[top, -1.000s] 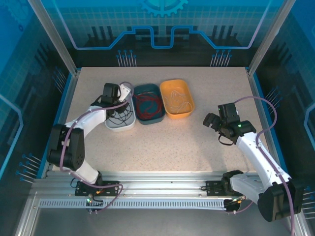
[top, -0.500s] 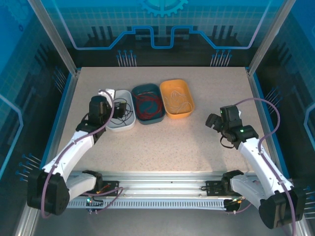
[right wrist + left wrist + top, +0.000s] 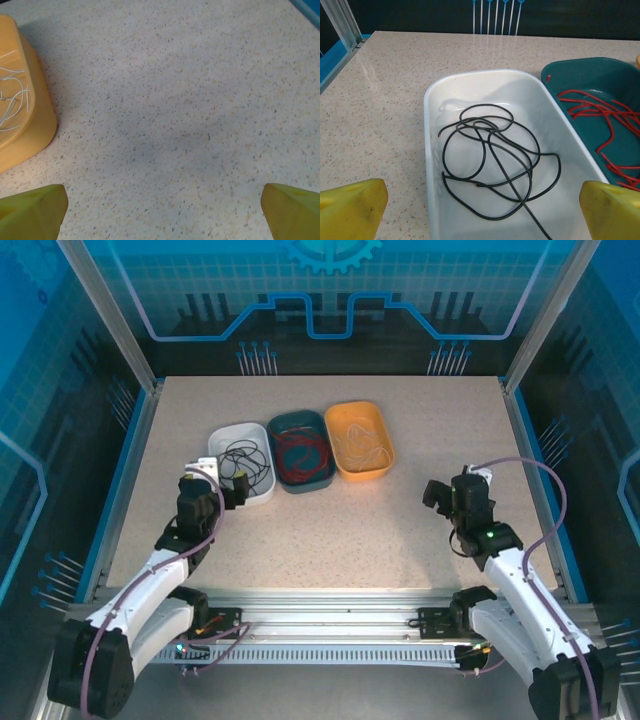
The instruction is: Untangle the cables
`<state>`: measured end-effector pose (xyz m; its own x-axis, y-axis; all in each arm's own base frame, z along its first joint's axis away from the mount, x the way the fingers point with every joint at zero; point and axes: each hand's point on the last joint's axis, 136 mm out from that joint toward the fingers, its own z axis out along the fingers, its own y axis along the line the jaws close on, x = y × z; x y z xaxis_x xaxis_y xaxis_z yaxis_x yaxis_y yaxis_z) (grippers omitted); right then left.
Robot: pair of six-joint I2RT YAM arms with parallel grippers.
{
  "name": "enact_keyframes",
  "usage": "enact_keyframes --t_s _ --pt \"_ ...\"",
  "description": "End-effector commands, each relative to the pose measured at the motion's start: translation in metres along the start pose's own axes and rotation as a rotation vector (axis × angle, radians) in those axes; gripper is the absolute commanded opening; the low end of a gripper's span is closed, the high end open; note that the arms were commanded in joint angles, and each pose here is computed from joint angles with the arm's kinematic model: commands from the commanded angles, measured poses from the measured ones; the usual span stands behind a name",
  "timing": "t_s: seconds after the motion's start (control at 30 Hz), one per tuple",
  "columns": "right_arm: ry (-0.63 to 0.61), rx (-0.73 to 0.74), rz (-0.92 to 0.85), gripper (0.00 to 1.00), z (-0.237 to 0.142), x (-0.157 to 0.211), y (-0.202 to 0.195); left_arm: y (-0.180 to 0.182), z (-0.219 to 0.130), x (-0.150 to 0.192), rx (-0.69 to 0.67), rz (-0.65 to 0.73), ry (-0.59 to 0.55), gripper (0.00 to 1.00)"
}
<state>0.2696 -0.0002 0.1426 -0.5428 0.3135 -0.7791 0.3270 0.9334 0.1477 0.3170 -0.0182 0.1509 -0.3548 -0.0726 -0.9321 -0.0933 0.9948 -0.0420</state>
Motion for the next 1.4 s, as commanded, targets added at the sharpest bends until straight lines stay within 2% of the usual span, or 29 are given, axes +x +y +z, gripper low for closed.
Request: enact_keyframes --t_s 0.0,0.17,0.4,0.57,0.73,0.9,1.1,1.37 --pt "-0.138 -0.006 -0.049 1.00 0.003 -0.024 0.003 0.003 0.001 0.000 -0.019 -0.017 -0.052 0.99" --pt "-0.168 -0.016 -0.177 1.00 0.015 -0.022 0.008 0.003 0.009 0.018 -0.016 -0.001 -0.046 0.99" --pt "-0.271 -0.087 -0.281 1.00 0.020 -0.027 0.023 -0.002 0.024 0.012 0.022 0.022 -0.107 0.99" --pt "-0.365 -0.113 -0.305 1.00 0.021 -0.030 0.027 -0.004 0.037 0.006 0.046 0.026 -0.155 0.99" --pt "-0.372 -0.104 -0.333 0.99 0.027 -0.030 0.026 -0.007 0.054 0.004 0.063 0.074 -0.162 0.99" --pt "-0.400 -0.118 -0.354 1.00 0.035 -0.029 0.027 0.012 0.070 0.016 0.022 0.012 -0.218 0.99" --pt "-0.435 -0.182 -0.367 1.00 0.044 -0.025 0.034 0.014 0.076 0.020 0.089 -0.043 -0.144 0.99" --pt "-0.475 -0.211 -0.378 1.00 0.055 -0.031 0.041 0.015 0.081 0.019 0.101 -0.053 -0.128 0.99"
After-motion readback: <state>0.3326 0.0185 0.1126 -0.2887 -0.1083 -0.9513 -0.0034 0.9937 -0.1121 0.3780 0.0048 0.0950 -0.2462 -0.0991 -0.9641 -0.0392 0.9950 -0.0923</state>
